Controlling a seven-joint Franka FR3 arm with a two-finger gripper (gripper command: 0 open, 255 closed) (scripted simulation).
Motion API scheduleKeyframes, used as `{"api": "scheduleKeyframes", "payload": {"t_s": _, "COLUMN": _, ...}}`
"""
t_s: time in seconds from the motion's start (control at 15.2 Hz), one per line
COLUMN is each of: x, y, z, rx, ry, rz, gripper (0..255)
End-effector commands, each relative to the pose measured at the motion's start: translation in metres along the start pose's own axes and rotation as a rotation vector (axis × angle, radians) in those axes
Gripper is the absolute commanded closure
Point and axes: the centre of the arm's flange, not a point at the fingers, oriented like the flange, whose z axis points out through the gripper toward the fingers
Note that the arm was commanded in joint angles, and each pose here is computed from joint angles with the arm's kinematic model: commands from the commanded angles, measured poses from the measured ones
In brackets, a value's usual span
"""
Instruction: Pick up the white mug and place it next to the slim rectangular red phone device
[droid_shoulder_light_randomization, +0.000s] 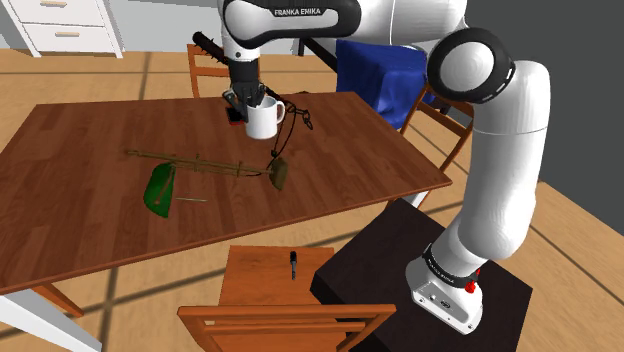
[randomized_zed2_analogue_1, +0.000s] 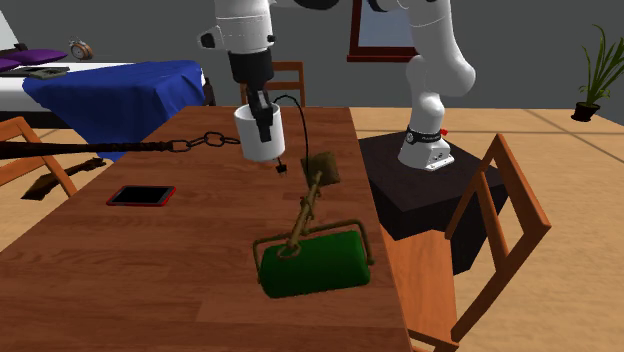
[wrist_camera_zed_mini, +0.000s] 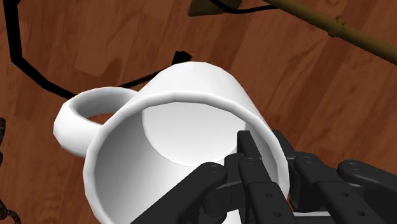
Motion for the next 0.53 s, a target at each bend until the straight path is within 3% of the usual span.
{"api": "scheduleKeyframes", "payload": {"t_s": 0.0, "x": 0.009, "y": 0.024, "z": 0.004, "rx": -0.001, "ry": 0.001, "rz": 0.0, "gripper": 255}}
{"api": "scheduleKeyframes", "payload": {"t_s": 0.46, "x": 0.043, "y": 0.108, "z": 0.021, "rx": -0.001, "ry": 0.001, "rz": 0.0, "gripper": 255}}
